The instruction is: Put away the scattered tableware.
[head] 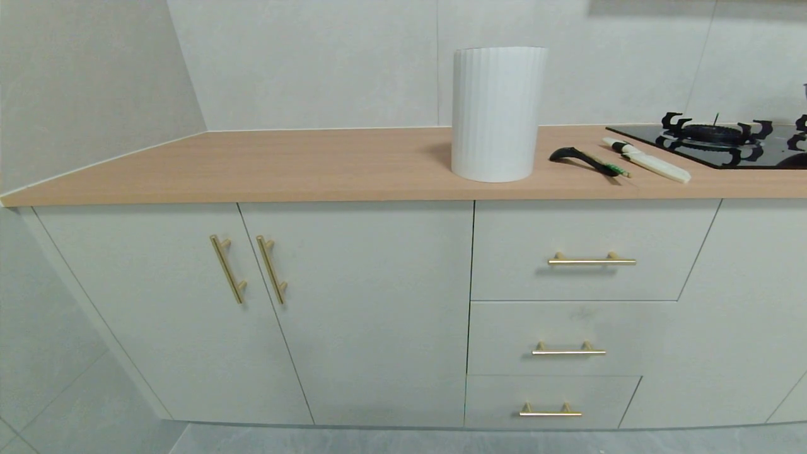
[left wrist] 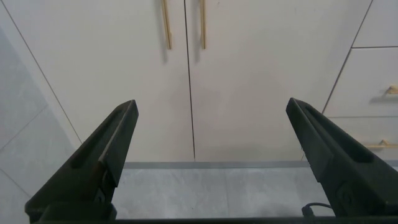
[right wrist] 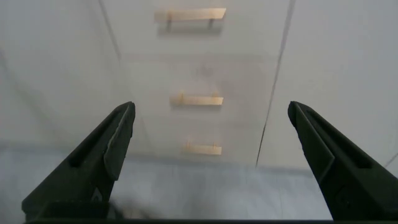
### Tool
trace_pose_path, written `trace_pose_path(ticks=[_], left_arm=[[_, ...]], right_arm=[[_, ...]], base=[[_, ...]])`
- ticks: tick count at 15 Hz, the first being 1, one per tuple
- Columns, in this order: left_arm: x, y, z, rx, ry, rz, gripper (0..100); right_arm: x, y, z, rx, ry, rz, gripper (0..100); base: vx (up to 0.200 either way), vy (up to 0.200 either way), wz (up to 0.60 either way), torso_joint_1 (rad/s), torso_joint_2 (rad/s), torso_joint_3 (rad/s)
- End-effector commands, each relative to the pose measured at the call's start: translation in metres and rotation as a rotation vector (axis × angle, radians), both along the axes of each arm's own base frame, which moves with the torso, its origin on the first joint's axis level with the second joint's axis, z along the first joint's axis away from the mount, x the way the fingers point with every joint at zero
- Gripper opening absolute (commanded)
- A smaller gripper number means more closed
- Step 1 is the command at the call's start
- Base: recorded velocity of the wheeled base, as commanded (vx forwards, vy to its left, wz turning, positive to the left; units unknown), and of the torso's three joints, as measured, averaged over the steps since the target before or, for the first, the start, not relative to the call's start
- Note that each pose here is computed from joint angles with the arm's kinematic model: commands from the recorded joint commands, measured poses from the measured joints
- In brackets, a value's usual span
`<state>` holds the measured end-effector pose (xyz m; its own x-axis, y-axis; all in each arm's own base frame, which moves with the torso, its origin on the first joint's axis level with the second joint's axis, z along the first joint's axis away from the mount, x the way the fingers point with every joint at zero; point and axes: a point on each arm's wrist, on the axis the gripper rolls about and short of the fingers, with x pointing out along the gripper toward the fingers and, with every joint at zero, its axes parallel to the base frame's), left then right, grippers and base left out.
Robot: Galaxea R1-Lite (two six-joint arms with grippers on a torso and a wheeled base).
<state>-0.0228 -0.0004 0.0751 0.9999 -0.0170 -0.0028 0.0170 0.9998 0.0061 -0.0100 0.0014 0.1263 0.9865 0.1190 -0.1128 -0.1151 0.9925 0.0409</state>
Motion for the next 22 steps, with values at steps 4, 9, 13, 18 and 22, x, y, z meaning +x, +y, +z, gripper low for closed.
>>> trace_pose_path(ticks=[4, 9, 13, 18, 22], left_arm=[[0.000, 0.000, 0.000, 0.000, 0.000, 0.000, 100], [0.000, 0.000, 0.000, 0.000, 0.000, 0.000, 100], [0.000, 0.000, 0.000, 0.000, 0.000, 0.000, 100], [0.000, 0.000, 0.000, 0.000, 0.000, 0.000, 100], [0.000, 0.000, 0.000, 0.000, 0.000, 0.000, 100]], right_arm=[[0.119, 0.012, 0.030, -0.096, 0.524, 0.098, 100], [0.240, 0.024, 0.005, -0.116, 0.646, 0.081, 100], [0.290, 0.029, -0.034, -0.120, 0.737, 0.083, 100], [0.333, 0.047, -0.125, -0.084, 0.757, 0.029, 100], [0.347, 0.048, -0.153, -0.056, 0.653, -0.022, 100]], base=[[0.000, 0.000, 0.00, 0.000, 0.00, 0.000], [0.000, 0.000, 0.00, 0.000, 0.00, 0.000], [0.000, 0.000, 0.00, 0.000, 0.00, 0.000], [0.000, 0.000, 0.00, 0.000, 0.00, 0.000], [0.000, 0.000, 0.00, 0.000, 0.00, 0.000]])
